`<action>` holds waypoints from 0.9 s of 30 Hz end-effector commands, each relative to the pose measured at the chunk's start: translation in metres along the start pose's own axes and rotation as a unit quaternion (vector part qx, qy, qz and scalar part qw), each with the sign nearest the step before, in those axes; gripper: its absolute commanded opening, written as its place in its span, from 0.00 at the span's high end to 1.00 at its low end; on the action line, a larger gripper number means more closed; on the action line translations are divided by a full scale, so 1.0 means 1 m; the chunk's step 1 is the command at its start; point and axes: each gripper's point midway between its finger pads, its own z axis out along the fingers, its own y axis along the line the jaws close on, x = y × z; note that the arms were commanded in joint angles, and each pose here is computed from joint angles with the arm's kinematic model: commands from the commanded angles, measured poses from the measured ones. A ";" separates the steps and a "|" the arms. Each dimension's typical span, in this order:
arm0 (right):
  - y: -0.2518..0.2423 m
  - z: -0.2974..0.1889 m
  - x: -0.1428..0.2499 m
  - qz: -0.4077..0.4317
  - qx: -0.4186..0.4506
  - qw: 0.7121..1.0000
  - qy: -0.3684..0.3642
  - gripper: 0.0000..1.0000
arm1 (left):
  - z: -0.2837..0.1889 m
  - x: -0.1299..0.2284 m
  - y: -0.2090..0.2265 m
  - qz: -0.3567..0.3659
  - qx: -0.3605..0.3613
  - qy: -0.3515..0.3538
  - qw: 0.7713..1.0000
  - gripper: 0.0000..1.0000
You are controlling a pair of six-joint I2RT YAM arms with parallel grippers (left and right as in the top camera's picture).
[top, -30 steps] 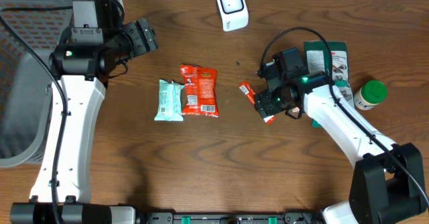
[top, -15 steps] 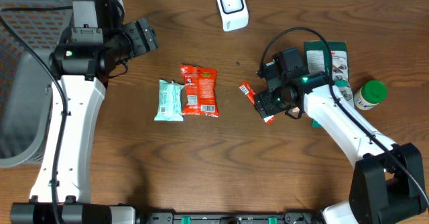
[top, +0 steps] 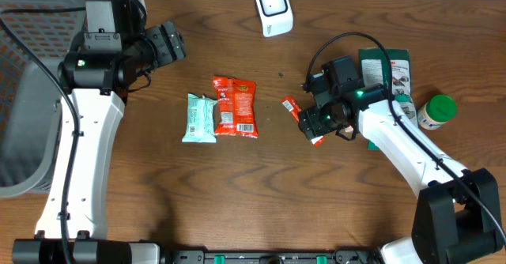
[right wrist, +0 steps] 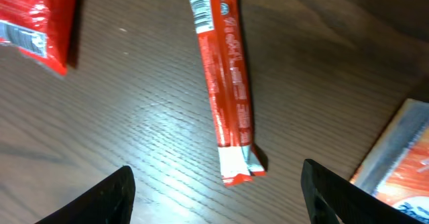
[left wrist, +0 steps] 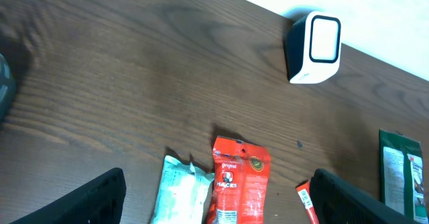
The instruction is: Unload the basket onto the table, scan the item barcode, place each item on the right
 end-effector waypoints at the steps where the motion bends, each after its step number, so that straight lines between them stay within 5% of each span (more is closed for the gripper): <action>1: 0.009 0.001 -0.001 0.003 -0.027 1.000 0.001 0.25 | -0.004 -0.002 0.000 0.003 0.000 -0.005 1.000 0.12; 27: 0.010 0.010 -0.005 -0.008 -0.025 1.000 -0.007 0.29 | -0.004 -0.002 0.000 0.003 0.000 -0.005 1.000 0.12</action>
